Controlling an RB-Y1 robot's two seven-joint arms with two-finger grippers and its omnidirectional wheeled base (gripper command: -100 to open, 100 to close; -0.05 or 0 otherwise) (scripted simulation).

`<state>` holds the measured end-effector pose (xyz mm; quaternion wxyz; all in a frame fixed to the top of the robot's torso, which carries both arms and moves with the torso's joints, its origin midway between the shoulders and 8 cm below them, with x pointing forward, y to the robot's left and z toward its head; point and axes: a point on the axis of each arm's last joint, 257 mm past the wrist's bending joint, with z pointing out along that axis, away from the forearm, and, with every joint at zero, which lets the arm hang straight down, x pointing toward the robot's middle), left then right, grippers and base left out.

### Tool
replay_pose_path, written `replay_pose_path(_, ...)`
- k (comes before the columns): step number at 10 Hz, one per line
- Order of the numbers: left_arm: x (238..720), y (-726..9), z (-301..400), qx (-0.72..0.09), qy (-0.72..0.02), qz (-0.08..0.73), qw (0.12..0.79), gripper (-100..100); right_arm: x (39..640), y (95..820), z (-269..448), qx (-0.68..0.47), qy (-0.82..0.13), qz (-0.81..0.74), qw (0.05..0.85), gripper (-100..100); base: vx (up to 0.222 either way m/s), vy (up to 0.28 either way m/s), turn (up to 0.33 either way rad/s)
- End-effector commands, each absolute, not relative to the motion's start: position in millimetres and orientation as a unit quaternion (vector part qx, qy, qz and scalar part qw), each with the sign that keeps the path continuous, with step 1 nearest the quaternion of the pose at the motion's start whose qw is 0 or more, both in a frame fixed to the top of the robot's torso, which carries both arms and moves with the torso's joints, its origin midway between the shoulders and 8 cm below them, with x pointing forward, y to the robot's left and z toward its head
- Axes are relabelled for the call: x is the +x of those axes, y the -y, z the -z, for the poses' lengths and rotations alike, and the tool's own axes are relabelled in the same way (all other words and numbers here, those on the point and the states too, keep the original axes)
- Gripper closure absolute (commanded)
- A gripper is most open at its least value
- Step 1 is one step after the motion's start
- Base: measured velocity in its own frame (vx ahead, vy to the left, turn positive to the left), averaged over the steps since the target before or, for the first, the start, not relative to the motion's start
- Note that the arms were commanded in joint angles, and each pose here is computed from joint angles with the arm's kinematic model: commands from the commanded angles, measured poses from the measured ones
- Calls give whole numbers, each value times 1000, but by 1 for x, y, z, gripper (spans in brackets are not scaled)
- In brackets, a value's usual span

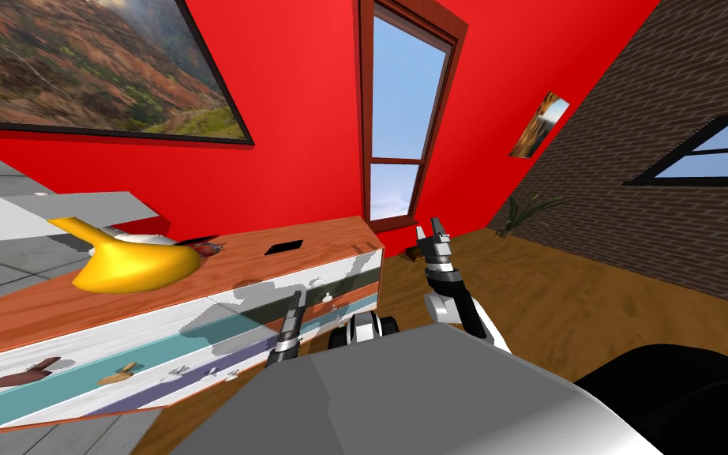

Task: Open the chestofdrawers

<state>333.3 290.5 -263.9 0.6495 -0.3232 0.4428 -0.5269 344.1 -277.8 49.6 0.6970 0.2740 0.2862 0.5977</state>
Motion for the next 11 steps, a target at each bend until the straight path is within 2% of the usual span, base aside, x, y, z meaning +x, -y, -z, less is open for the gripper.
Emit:
replay_pose_path(1, 326, -284, 283, -345, -436, 524, 645, -100, 344, 278, -50, 274, -286, -598, 697, 0, 36, -77, 17)
replay_pose_path(7, 322, -263, 299, -384, -408, 528, 638, -100, 344, 278, -50, 274, -286, -598, 697, 0, 19, -38, 11)
replay_pose_path(11, 343, -267, 286, -384, -408, 528, 638, -100, 344, 278, -50, 274, -286, -598, 697, 0, 2, -8, 3)
